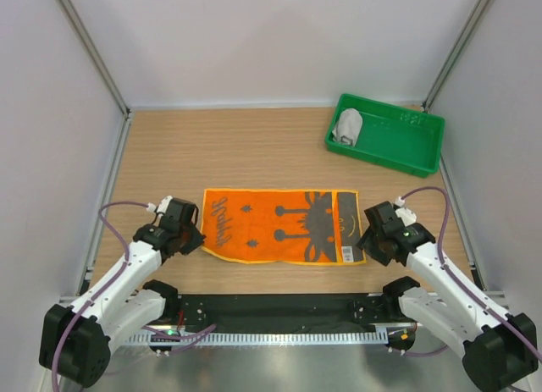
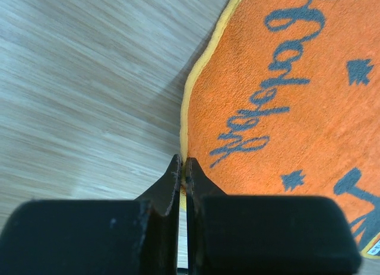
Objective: Roll the towels
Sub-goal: Fold the towel
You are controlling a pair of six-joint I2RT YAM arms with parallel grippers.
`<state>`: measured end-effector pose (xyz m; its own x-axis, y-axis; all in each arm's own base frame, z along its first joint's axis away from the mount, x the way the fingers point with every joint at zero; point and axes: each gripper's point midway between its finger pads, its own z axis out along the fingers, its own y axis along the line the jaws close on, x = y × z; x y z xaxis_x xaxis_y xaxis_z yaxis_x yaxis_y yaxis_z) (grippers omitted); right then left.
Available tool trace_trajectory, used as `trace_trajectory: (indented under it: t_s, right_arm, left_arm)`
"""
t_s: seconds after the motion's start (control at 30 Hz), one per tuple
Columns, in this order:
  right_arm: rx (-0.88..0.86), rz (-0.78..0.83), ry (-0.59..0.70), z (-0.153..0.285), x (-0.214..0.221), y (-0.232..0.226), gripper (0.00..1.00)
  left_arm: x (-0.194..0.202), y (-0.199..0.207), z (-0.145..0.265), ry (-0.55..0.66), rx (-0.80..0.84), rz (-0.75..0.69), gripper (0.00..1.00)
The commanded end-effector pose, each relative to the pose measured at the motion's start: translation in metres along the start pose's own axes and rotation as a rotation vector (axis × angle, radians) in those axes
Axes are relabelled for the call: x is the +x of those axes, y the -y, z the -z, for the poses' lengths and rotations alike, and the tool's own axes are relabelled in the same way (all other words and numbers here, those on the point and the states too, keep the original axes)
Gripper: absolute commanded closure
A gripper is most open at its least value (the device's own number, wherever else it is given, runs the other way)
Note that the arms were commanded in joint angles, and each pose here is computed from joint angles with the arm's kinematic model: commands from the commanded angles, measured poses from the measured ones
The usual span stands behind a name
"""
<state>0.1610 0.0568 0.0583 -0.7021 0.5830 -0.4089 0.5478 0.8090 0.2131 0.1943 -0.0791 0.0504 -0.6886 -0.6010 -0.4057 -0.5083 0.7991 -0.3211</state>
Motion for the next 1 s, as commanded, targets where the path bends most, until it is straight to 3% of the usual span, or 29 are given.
trace_trajectory:
  t_s: [0.0,0.47,0.97]
  right_arm:
    - [0.032,-0.048,-0.047,-0.011,0.016,0.008,0.49]
    - [0.046,-0.025,-0.056,-0.032,0.022,0.009,0.59]
    - [0.08,-0.002,-0.086,-0.035,0.026,0.012,0.58]
  left_arm:
    - [-0.008,0.006,0.008,0.019,0.012,-0.016,1.0]
    - [-0.011,0.005,0.011,0.031,0.012,-0.033,1.0]
    - [-0.011,0.007,0.013,0.032,0.022,-0.031,1.0]
